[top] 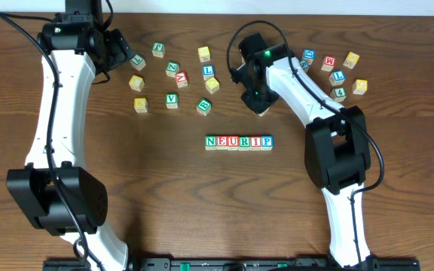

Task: Spell out NEURIPS
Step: 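Carry the S block toward the right end of the row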

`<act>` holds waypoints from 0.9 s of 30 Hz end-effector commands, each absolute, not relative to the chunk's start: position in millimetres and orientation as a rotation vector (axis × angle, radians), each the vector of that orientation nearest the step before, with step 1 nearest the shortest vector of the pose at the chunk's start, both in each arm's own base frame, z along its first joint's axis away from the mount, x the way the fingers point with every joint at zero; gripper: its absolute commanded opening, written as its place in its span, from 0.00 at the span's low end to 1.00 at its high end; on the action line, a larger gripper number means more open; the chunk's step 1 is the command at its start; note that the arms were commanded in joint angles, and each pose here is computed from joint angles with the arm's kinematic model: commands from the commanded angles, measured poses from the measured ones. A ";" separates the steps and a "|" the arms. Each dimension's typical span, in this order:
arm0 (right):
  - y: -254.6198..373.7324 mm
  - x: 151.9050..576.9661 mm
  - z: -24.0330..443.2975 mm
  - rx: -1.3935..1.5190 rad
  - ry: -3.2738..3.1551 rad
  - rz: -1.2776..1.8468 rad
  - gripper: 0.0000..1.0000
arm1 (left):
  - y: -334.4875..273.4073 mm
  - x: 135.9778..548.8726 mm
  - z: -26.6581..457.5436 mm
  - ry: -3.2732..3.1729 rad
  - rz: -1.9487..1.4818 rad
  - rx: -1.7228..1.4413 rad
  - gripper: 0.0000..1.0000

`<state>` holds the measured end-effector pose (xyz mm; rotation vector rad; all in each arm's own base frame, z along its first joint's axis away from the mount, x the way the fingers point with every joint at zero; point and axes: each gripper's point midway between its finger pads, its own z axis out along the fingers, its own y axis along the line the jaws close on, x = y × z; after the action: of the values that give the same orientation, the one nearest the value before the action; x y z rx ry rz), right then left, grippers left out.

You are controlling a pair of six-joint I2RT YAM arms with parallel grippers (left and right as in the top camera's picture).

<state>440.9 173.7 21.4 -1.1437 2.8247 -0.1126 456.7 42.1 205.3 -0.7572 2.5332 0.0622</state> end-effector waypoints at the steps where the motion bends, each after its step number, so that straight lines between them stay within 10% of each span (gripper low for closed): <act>1: 158.0 439.7 10.7 -1.300 2.802 -0.168 0.06 | 45.0 455.9 200.6 2.544 0.086 -0.757 0.97; 8: 161.9 442.9 19.2 -1.240 2.803 -0.128 0.29 | 45.0 455.9 200.6 2.544 0.086 -0.757 0.98; 13: 174.0 444.9 41.1 -1.213 2.757 -0.032 0.88 | 45.0 455.9 200.6 2.544 0.086 -0.757 0.98; 21: 158.7 455.6 85.2 -0.602 2.853 0.021 0.83 | 45.0 455.9 200.6 2.544 0.086 -0.757 0.98; 27: 149.2 450.5 92.0 0.046 2.956 0.184 0.99 | 45.0 455.9 200.6 2.544 0.086 -0.757 0.98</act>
<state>450.7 148.9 77.1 -0.3888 2.9308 0.0430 456.7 42.1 205.3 -0.7572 2.5332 0.0622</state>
